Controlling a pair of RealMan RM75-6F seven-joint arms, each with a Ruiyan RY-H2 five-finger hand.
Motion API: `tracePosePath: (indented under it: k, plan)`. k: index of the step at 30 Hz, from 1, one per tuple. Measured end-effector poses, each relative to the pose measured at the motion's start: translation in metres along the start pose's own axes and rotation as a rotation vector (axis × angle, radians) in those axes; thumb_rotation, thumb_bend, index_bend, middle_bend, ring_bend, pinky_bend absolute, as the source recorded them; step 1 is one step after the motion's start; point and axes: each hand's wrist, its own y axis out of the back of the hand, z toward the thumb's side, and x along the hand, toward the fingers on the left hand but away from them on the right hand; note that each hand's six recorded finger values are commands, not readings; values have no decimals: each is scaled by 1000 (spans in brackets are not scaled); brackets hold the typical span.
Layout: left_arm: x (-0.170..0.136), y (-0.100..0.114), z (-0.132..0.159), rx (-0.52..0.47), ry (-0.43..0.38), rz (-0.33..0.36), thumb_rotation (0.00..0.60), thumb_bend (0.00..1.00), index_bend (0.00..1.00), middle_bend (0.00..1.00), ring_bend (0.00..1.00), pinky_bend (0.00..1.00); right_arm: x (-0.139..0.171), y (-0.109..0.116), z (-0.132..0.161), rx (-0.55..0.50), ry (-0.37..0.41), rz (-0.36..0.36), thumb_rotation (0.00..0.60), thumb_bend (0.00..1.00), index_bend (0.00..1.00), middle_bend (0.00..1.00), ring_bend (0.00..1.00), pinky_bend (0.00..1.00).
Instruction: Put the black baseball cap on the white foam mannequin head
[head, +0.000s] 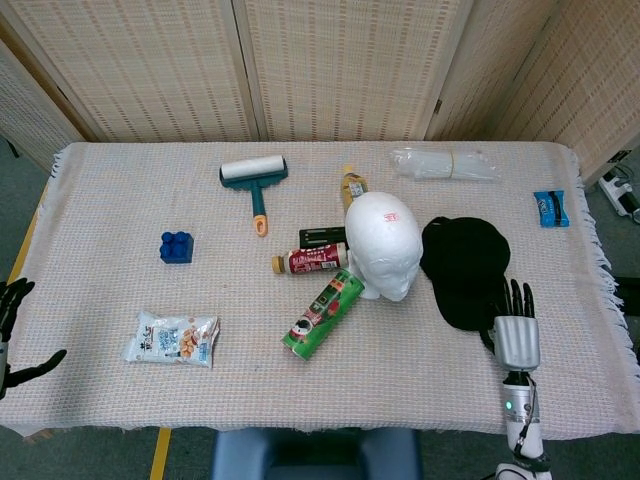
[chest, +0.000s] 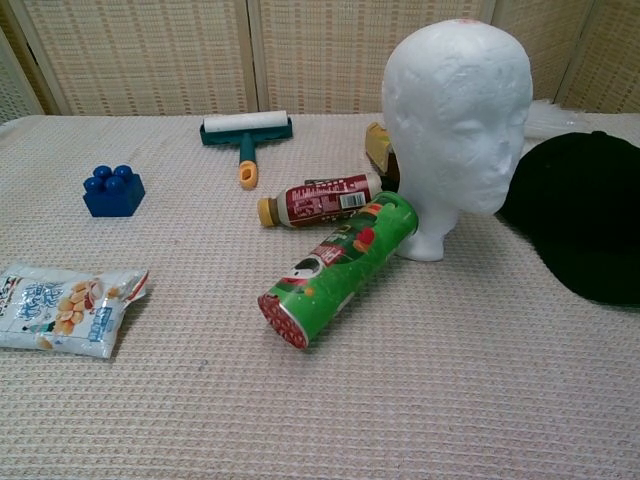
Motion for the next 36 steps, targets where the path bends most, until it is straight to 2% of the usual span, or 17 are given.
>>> tracePosePath:
  k: [15,27,36]
  plan:
    - [1,5,-1,-3,3,31,600,78,148,138,64,183,-15,9,3,-57,-27,-46,600,235,455,0,0,0]
    - [1,8,-1,2,9,59,600,77,148,145,70,189,-35,20,5,-124,-49,-95,600,386,465,0,0,0]
    - [0,8,0,1,8,63,600,78,147,147,71,189,-37,26,5,-152,-52,-122,600,400,545,22,0,0]
